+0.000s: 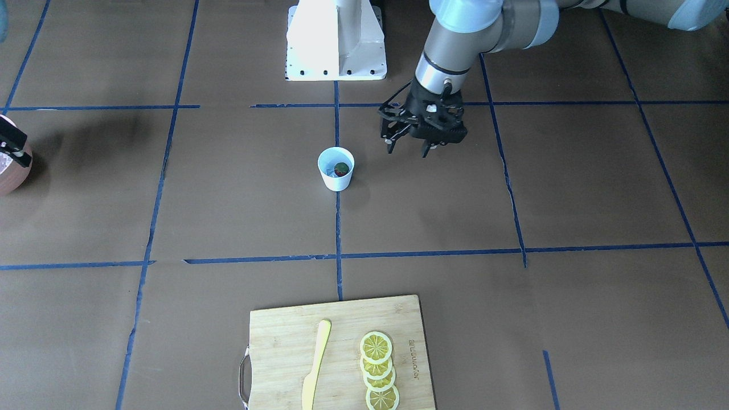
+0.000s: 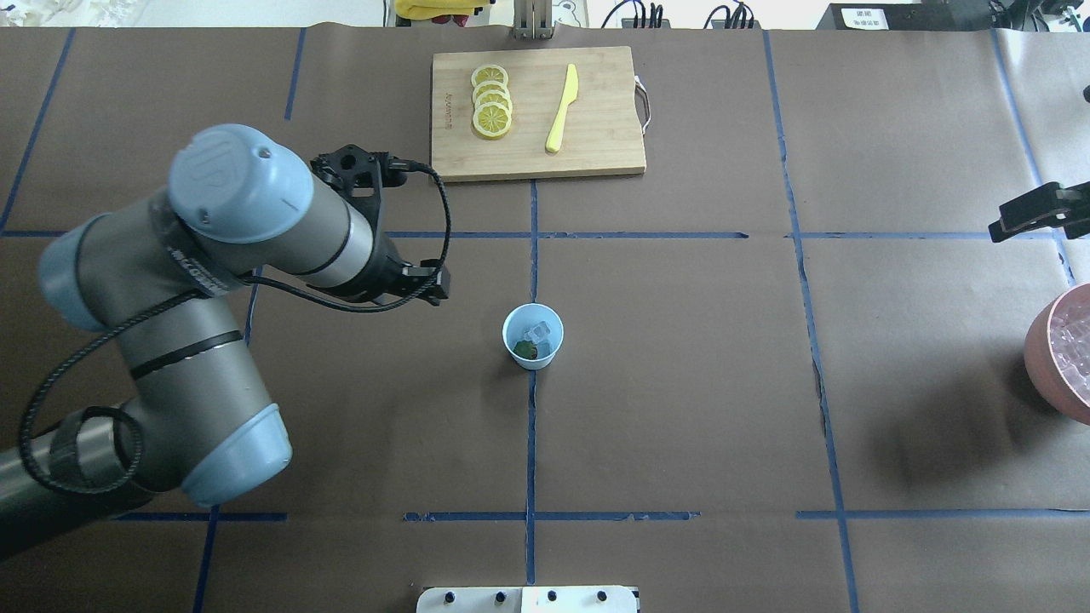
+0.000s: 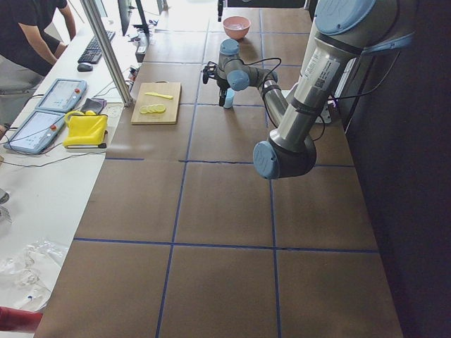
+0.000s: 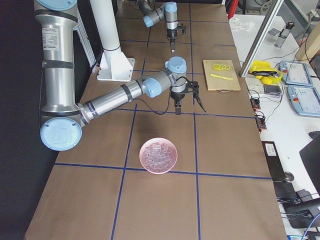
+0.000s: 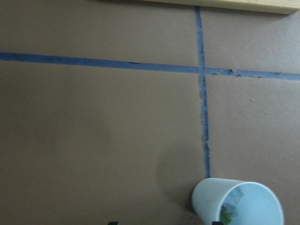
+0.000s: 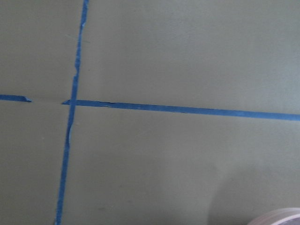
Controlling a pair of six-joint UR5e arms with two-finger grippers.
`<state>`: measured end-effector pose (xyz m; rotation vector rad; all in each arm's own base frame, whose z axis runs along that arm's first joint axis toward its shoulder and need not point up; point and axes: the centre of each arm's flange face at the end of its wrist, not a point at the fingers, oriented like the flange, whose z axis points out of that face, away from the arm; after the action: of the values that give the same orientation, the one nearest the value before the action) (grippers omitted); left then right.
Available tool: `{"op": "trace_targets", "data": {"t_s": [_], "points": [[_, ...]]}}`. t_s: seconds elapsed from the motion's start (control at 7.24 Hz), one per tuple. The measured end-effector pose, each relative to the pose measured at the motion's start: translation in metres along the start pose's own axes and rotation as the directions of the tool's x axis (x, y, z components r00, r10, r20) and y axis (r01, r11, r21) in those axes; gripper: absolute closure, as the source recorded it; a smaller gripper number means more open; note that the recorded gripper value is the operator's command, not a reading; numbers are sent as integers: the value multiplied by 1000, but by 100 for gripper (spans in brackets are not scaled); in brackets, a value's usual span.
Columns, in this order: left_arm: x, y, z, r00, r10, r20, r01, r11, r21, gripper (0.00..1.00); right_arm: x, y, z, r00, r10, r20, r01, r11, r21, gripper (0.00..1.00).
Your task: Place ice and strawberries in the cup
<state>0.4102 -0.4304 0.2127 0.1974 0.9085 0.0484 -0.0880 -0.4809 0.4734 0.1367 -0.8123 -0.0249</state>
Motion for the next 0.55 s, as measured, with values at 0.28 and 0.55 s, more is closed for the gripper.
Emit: {"op": "trace_targets", "data": {"t_s": [0.28,0.55], "points": [[-116,-3,-59,984,144,107,-140,989,-47,26,59,-8,2,998,-57,-22,56,998,-8,1],[-252,-18,-102,950,257,178,-240,964,-114,23,111,-8,13,992,-118,-43,117,992,-37,1]]}}
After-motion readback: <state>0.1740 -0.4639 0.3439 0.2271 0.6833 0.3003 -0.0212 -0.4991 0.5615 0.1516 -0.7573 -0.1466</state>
